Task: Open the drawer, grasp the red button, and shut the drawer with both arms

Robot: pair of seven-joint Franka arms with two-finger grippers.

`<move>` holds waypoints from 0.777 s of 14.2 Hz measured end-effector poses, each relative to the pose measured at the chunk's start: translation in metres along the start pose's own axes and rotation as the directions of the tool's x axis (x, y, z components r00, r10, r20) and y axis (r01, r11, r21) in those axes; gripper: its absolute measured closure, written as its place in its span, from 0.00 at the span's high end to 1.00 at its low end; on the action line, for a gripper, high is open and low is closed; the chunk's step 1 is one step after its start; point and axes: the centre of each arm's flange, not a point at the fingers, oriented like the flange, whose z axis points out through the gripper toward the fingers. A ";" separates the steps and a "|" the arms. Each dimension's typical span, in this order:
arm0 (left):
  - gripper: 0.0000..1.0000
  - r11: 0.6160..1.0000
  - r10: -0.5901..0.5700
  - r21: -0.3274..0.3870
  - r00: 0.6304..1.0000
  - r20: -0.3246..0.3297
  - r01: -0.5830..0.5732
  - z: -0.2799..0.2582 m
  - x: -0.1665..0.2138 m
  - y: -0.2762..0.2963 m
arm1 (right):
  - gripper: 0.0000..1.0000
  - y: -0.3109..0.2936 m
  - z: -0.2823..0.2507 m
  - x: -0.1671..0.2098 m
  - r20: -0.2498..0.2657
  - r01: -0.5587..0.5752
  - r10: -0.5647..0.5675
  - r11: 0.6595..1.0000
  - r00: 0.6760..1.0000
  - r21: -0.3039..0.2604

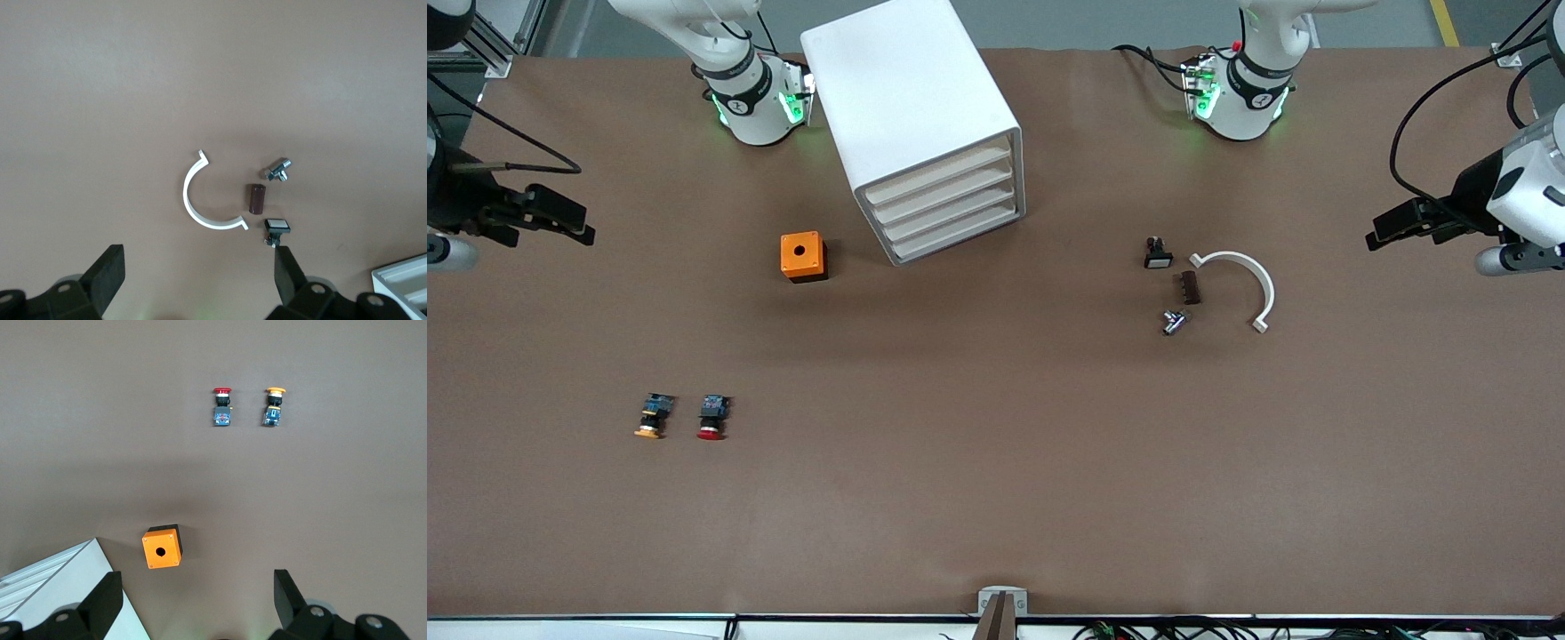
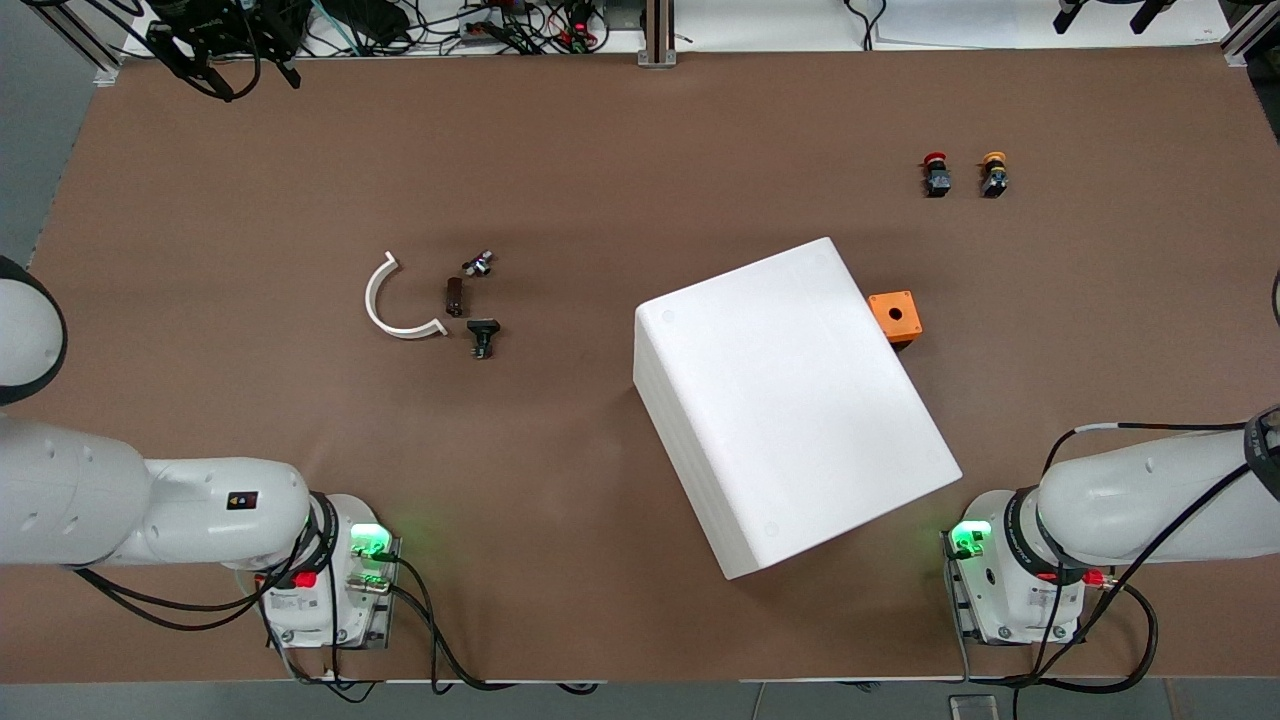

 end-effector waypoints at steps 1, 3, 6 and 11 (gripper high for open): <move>0.99 1.000 0.000 0.002 1.000 -0.021 0.000 -0.002 0.002 -0.002 | 1.00 0.000 -0.004 -0.005 -0.007 -0.002 0.002 1.000 1.000 0.000; 0.99 1.000 0.006 0.031 0.998 -0.065 -0.004 -0.006 0.007 -0.005 | 1.00 0.000 -0.009 -0.014 -0.015 -0.026 0.026 1.000 1.000 0.000; 0.99 0.999 0.015 0.047 0.994 -0.108 -0.010 -0.019 0.008 -0.007 | 1.00 0.000 -0.005 -0.017 -0.012 -0.050 0.050 0.999 0.999 0.001; 0.99 0.999 0.002 0.042 0.987 -0.159 0.005 -0.063 0.001 -0.014 | 1.00 0.000 -0.002 -0.016 -0.011 -0.056 0.056 0.998 0.998 0.001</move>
